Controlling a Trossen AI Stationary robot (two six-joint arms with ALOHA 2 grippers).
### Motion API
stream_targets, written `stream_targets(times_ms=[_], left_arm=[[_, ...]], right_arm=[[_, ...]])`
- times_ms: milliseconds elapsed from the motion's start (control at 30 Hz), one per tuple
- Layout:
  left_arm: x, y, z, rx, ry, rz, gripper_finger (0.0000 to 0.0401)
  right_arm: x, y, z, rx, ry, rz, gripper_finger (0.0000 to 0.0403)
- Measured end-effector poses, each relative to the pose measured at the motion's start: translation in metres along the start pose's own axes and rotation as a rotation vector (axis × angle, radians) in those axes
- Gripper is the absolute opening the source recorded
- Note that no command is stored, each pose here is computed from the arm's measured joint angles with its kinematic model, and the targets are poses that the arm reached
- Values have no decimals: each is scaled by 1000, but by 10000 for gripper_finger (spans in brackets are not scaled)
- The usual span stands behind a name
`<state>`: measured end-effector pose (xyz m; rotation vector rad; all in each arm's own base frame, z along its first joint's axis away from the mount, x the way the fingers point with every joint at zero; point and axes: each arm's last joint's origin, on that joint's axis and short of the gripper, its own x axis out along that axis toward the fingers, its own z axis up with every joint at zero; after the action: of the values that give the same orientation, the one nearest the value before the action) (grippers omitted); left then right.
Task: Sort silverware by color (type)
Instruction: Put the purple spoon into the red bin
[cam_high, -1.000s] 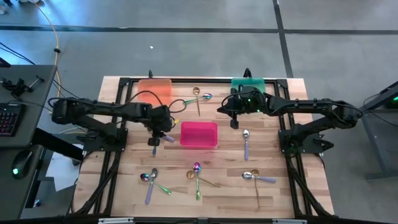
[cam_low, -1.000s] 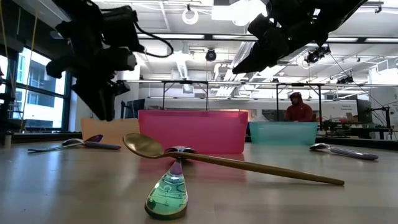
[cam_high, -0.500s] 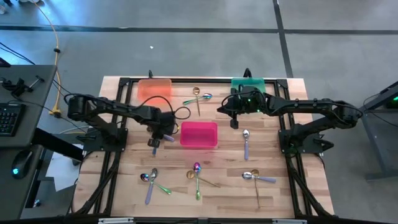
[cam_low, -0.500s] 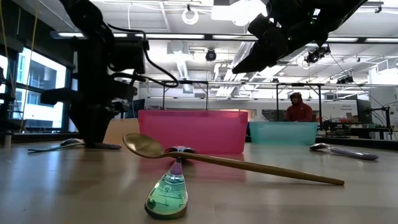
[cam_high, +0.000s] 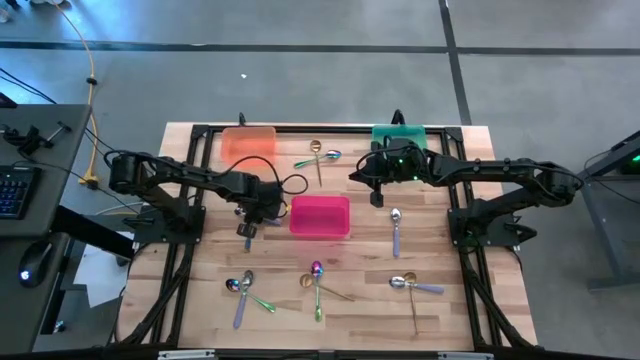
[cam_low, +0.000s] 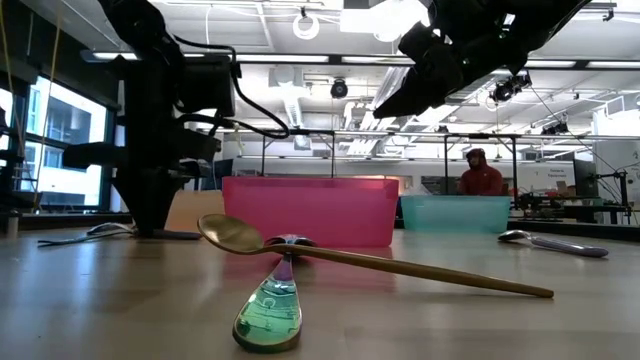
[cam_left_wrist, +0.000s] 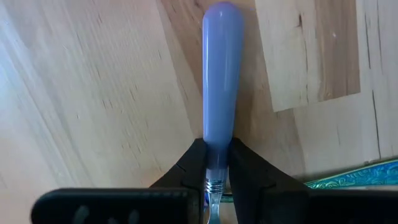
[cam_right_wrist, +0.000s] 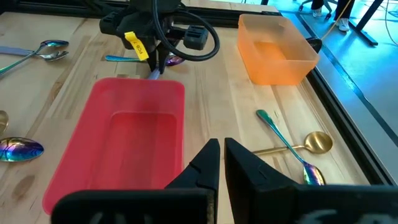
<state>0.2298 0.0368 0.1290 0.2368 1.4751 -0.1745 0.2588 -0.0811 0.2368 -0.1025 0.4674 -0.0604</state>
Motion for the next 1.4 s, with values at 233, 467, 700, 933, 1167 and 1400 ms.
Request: stream_targets(times_ms=[233, 467, 700, 933, 1167, 1400], left_arm=[[-13, 4, 4, -1, 30, 42, 32], [-53, 17, 4, -86, 5, 122, 32], [-109, 24, 15, -161, -243, 161, 31], [-137, 17, 57, -20, -403, 179, 31], [-126, 15, 109, 37, -419, 162, 31], [-93, 19, 146, 32, -341, 123, 31]], right_arm=[[0, 0, 0, 0, 0, 0, 7], [0, 0, 0, 15, -2, 0, 7], [0, 0, 1, 5, -10, -2, 7], [0, -1, 2, 2, -23, -6, 7], [0, -1, 2, 4, -24, -6, 7], [0, 0, 2, 1, -20, -5, 7]])
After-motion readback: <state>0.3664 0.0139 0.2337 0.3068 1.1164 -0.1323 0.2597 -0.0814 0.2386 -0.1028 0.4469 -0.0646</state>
